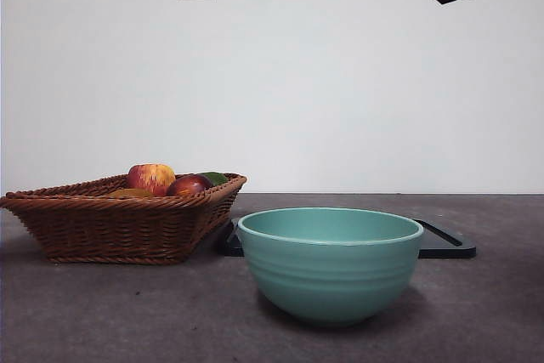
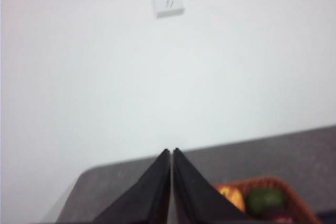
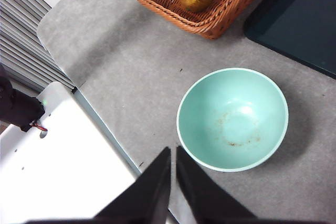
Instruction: Pick up the wifruite, put it on the bowl, pick up the plate, put it on desk
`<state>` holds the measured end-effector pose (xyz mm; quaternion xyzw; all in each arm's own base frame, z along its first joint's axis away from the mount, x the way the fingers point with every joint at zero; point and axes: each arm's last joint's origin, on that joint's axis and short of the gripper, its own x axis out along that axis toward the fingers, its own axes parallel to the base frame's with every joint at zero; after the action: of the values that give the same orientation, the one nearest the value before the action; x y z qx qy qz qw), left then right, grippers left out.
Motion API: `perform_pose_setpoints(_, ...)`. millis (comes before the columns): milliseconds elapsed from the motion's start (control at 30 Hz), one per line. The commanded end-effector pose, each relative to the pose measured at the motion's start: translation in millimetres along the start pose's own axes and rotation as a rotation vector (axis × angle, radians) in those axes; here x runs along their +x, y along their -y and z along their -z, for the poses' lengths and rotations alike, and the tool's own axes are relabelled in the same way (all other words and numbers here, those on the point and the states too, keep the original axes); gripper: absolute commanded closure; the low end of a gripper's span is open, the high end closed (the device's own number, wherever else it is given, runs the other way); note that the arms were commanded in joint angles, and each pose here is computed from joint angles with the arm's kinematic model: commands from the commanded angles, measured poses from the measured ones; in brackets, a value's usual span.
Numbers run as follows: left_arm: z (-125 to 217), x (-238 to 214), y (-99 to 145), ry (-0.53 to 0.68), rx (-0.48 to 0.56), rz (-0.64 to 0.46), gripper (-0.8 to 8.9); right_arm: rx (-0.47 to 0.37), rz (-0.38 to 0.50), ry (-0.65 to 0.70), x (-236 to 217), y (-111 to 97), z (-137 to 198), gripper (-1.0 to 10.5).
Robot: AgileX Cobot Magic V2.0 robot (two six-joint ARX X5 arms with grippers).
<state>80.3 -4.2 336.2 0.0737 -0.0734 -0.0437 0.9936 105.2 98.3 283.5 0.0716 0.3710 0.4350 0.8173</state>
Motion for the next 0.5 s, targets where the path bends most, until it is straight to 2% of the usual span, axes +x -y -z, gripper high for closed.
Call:
perform_pose_setpoints(33, 24.1, -3.8, 1.8, 0.004, 0.000, -0.029, 8.06, -0.012, -0.010, 0.008, 0.0, -2.2, -2.6, 9.4)
perform_pose_setpoints(333, 103.7, -10.2, 8.5, -0.074, -0.044, -0.095, 8.06, -0.012, -0.010, 0.008, 0.0, -2.2, -2.6, 9.4)
perform_pose_setpoints(500, 134.2, -12.2, 11.8, -0.116, -0.058, -0.103, 8.06, -0.012, -0.010, 0.008, 0.0, -2.2, -2.6, 9.4)
